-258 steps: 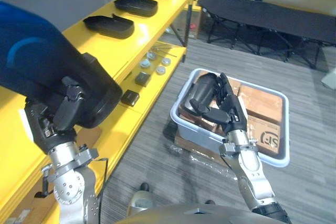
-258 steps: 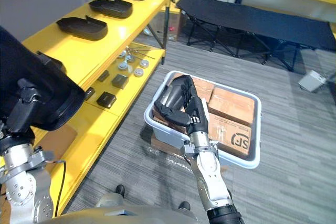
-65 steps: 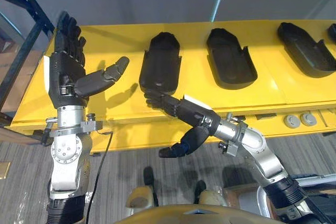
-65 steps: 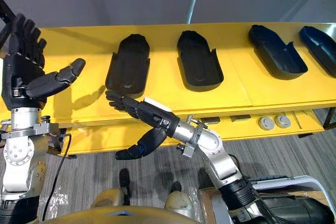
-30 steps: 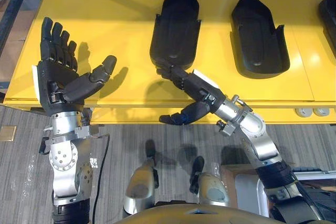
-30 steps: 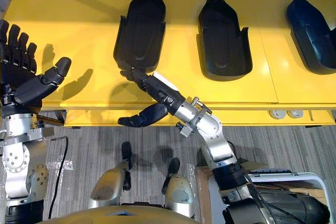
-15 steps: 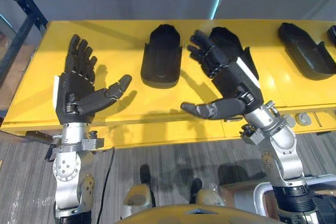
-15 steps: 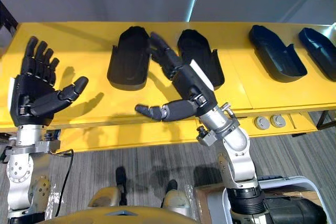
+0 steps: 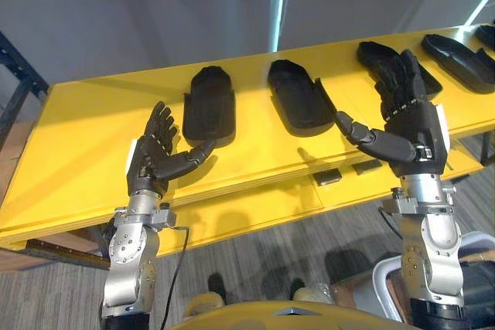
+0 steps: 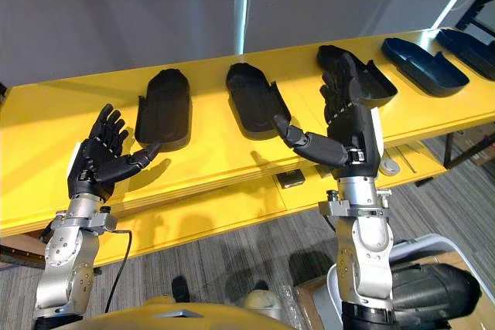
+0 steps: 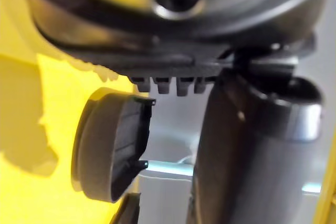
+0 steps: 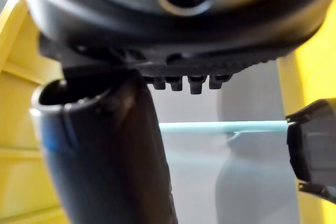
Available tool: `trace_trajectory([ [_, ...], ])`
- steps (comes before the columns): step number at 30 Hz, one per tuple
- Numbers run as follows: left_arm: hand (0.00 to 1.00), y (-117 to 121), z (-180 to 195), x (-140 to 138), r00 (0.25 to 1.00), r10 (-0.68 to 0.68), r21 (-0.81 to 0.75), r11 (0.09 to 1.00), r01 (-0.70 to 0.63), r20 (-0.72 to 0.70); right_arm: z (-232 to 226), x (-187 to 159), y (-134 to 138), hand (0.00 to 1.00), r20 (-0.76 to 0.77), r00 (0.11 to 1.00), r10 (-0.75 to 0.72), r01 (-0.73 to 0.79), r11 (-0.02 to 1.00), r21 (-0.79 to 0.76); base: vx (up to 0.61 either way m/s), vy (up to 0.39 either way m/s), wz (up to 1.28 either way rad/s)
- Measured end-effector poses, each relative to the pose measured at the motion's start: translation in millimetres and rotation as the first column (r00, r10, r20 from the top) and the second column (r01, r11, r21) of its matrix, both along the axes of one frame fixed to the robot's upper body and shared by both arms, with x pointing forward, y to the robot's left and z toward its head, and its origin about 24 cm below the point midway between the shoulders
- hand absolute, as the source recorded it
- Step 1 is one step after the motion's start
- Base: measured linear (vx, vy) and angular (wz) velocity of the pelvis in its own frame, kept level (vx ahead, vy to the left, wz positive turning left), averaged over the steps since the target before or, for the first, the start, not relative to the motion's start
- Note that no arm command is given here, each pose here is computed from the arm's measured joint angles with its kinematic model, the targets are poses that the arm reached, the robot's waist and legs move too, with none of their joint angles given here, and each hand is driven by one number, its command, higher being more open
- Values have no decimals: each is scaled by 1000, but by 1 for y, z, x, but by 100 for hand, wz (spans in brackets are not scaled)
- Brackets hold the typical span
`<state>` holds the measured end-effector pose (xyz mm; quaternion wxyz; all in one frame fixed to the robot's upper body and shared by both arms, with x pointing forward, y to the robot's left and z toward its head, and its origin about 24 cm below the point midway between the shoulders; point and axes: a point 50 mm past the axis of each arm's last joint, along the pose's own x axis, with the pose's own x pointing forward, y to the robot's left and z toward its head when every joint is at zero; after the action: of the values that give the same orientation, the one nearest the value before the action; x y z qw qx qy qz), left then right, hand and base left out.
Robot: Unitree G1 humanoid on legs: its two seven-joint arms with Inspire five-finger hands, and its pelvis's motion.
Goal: Walk over and take three plastic housings, then place them on the shelf
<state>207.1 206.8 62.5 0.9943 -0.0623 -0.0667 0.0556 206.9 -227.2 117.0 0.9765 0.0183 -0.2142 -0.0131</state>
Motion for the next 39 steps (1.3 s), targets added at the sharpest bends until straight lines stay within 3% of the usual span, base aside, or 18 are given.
trace_trajectory([
  [12,100,4,-16,-3,990,120,0,993,-120,-81,-25,-18,-2,100,-95,993,-69,77,993,92,21,1,-13],
  [33,100,-8,-23,-2,990,86,-17,996,-89,-113,-32,-22,5,100,-132,990,-43,56,993,102,-3,7,-3],
  [39,100,-2,-23,-4,970,212,52,977,-207,-121,-34,-24,5,100,-144,989,-45,60,993,103,0,0,0],
])
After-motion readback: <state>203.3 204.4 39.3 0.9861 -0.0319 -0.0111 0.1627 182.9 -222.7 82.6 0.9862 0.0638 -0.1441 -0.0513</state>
